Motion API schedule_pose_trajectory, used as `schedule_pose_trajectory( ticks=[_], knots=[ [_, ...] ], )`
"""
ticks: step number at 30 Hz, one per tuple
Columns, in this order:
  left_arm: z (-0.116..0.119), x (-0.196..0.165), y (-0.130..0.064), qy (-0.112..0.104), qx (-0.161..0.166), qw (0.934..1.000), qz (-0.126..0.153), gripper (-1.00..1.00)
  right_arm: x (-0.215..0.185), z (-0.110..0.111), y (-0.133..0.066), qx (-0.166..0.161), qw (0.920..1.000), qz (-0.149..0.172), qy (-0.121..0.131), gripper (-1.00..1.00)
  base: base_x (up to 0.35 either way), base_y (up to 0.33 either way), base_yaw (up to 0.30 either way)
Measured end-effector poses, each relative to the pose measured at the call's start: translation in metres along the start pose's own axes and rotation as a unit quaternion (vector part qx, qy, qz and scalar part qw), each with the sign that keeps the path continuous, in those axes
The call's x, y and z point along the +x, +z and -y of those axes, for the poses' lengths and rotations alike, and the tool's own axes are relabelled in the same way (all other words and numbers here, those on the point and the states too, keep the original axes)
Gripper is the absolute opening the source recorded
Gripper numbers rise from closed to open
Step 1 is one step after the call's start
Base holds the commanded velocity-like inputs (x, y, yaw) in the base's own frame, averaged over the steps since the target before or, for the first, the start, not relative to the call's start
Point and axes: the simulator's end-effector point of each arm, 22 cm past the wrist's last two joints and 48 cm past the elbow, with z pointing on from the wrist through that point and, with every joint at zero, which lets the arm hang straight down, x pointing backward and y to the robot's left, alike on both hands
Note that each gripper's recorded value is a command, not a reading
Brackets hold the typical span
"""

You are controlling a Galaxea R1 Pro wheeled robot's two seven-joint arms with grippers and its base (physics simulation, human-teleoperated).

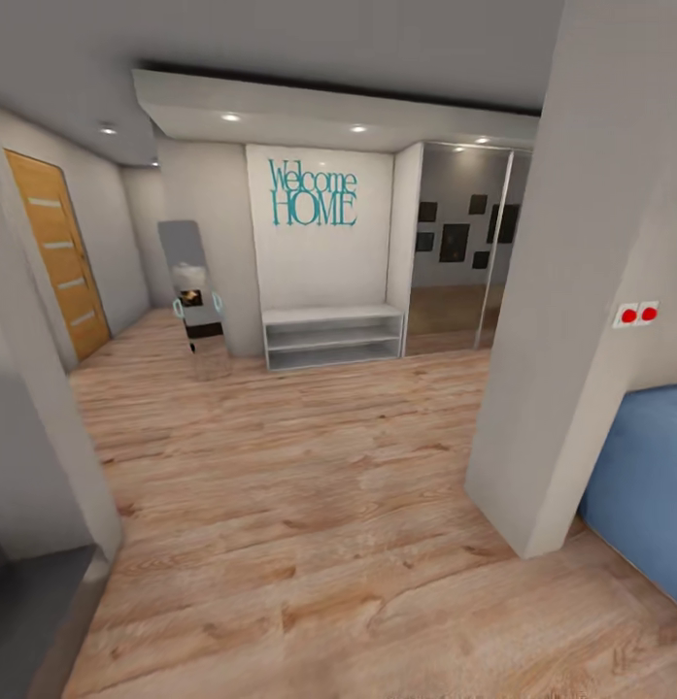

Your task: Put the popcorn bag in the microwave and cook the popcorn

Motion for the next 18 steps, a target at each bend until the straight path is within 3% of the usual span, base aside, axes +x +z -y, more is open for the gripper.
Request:
schedule_pose_trajectory(
  ticks=[2,8,18],
  knots=[
    [0.0002,-0.0001,0.0000,0.000,0.000,1.0000,0.000,1.00,-0.0002,-0.0003,0.0000,0.000,1.0000,0.001,0.003,1.00,0.000,0.000,-0.293],
    [-0.0003,-0.0001,0.0000,0.001,0.000,1.0000,0.000,1.00,-0.0052,0.0033,-0.0003,0.008,0.9988,0.015,0.047,1.00,0.000,0.000,-0.293],
    [0.0001,-0.0001,0.0000,0.001,0.000,1.0000,0.000,1.00,-0.0064,0.0043,-0.0003,0.008,0.9985,0.018,0.051,1.00,0.000,0.000,-0.293]
  ],
)
